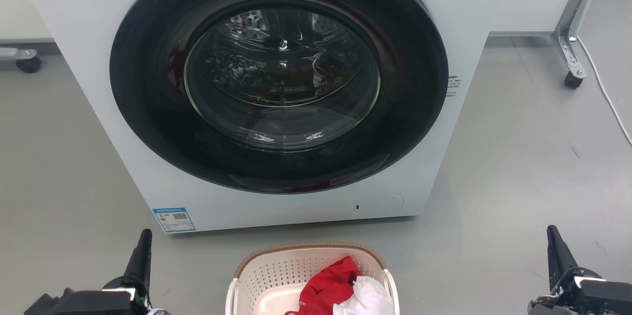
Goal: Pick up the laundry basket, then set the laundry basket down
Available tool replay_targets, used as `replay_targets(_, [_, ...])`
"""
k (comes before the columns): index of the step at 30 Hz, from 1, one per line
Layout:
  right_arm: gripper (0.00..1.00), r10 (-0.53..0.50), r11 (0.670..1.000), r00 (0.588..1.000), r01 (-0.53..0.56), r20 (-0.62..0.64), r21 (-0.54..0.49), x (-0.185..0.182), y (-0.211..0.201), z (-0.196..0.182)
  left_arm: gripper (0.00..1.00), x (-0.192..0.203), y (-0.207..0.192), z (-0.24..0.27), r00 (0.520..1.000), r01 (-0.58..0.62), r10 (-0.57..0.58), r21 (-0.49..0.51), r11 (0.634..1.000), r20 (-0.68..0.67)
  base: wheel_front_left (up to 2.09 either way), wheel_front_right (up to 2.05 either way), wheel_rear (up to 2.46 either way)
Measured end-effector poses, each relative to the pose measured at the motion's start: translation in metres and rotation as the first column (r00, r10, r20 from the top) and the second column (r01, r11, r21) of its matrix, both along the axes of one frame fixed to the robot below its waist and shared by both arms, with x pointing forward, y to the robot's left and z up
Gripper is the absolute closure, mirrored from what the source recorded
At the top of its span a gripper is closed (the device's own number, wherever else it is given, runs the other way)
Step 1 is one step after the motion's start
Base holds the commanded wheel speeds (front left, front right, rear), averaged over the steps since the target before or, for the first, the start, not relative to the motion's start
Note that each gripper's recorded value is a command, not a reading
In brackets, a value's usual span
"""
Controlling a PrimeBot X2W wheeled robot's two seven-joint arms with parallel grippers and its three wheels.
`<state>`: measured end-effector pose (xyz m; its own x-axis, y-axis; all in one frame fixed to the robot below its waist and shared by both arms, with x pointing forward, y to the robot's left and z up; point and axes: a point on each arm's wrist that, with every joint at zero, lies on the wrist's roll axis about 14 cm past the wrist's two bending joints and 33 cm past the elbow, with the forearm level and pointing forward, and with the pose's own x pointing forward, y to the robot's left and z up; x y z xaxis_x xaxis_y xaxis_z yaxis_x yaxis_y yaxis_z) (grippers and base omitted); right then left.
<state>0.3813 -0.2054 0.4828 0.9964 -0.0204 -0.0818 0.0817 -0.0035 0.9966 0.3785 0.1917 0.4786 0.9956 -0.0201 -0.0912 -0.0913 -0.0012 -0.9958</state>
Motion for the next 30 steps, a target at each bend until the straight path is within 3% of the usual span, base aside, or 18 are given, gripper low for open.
replay_targets(30, [1.0, 0.0, 1.0, 1.0, 0.0, 0.0, 0.001, 0.0, 0.0, 0.0, 1.0, 0.0, -0.0001, -0.0002, 1.0, 0.0, 0.0, 0.0, 1.0, 0.0, 0.0, 0.0, 0.0])
